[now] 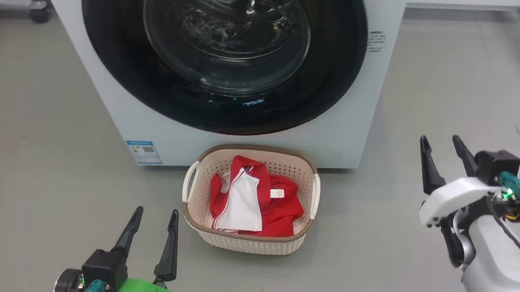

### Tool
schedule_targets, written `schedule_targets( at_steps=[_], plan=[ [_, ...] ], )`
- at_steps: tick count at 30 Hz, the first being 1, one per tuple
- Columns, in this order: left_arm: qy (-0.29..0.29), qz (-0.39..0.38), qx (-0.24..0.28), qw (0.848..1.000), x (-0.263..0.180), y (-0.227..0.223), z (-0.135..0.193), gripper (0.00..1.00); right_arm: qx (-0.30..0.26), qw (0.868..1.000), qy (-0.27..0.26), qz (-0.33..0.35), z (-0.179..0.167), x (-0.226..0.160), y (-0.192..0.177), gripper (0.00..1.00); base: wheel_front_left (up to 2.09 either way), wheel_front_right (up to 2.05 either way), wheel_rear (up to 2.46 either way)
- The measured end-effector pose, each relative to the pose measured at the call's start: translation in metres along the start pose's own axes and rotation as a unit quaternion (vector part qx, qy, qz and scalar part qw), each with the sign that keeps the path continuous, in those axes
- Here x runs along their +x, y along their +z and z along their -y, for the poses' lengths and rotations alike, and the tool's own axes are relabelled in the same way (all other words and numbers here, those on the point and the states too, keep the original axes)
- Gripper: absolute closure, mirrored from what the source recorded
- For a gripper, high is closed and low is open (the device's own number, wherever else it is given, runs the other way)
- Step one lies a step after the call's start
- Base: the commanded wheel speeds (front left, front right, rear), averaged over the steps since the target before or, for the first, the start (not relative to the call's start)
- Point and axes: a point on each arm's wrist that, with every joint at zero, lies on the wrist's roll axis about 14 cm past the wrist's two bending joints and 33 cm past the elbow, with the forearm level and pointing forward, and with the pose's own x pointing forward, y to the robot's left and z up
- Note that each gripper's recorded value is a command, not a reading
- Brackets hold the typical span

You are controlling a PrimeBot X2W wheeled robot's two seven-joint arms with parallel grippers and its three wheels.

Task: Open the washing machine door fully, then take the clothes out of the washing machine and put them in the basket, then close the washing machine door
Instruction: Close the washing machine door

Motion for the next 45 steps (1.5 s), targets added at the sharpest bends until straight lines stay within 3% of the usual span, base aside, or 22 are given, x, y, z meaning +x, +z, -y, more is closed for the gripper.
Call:
schedule_targets(
  at_steps=[20, 45],
  plan=[
    [-0.042, -0.012, 0.003, 0.999, 0.0, -0.002, 0.028, 0.0, -0.002, 0.999, -0.042, 0.011, 0.014, -0.076, -0.009, 0.0, 0.0, 0.0, 0.0],
    [-0.039, -0.022, 0.003, 0.999, -0.002, -0.002, 0.031, 0.0, 0.007, 0.998, -0.048, 0.036, 0.009, -0.095, 0.002, 0.0, 0.0, 0.0, 0.0]
  ],
)
